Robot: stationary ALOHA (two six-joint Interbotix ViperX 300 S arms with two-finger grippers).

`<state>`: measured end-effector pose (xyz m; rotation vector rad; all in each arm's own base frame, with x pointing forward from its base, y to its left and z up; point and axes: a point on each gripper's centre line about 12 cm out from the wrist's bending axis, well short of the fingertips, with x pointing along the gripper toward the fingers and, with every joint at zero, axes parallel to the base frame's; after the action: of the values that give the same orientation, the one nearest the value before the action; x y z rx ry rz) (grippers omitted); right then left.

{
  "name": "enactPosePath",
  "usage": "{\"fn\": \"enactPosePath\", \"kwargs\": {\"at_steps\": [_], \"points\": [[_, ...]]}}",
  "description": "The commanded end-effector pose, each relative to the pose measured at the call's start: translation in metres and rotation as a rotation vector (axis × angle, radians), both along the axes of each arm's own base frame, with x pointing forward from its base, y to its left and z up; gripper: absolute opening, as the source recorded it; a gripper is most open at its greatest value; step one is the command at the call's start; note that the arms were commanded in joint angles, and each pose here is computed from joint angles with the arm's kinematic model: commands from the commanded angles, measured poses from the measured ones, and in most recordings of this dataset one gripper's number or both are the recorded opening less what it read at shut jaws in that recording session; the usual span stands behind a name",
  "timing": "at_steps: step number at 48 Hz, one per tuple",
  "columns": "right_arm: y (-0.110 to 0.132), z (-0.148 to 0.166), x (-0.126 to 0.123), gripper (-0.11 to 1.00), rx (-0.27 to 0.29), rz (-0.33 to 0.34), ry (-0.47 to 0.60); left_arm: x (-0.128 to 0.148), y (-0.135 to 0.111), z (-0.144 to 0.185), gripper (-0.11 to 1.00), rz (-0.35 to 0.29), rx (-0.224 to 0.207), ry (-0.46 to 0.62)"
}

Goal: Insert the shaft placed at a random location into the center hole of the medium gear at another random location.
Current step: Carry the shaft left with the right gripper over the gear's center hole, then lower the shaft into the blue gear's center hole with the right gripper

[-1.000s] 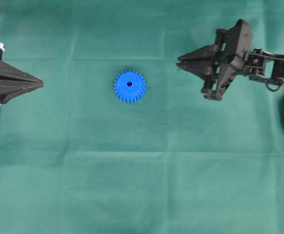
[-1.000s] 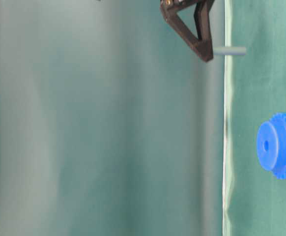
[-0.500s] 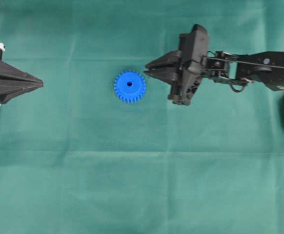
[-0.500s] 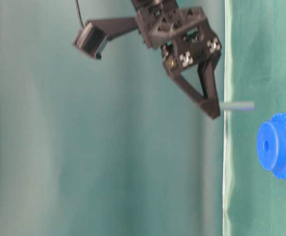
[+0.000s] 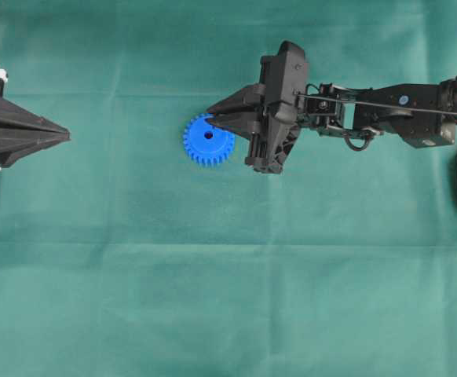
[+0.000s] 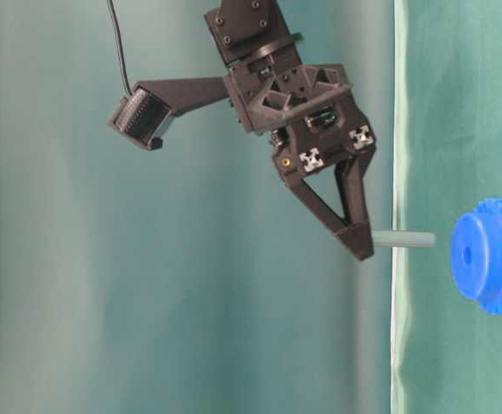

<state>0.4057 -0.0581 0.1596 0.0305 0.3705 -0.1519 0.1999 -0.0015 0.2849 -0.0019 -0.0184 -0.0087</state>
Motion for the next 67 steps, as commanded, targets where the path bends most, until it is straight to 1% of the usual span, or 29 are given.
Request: {"fn": "enactPosePath", "kwargs": {"at_steps": [1,12,27,37,44,58,67], "points": [[0.001,0.014,0.005,0.12,-0.021,0.009,-0.039,0.002,0.000,0.007,0.00,-0.002,0.004,-0.017],[0.002,0.010,0.006,0.12,-0.016,0.012,-0.029,0.002,0.000,0.007,0.00,-0.002,0.004,-0.017],[0.005,-0.009,0.008,0.12,-0.002,0.014,0.007,0.002,0.000,0.008,0.00,-0.002,0.004,-0.022],[0.005,-0.011,0.007,0.12,-0.001,0.013,0.006,0.002,0.000,0.008,0.00,-0.002,0.004,-0.020],[0.006,-0.004,0.009,0.12,-0.003,0.014,-0.010,0.002,0.000,0.008,0.00,-0.002,0.004,-0.020],[0.005,0.025,0.005,0.12,-0.011,0.013,-0.073,0.002,0.000,0.008,0.00,-0.002,0.004,-0.020],[0.005,0.026,0.006,0.12,-0.011,0.013,-0.074,0.002,0.000,0.008,0.00,-0.002,0.004,-0.022]]}}
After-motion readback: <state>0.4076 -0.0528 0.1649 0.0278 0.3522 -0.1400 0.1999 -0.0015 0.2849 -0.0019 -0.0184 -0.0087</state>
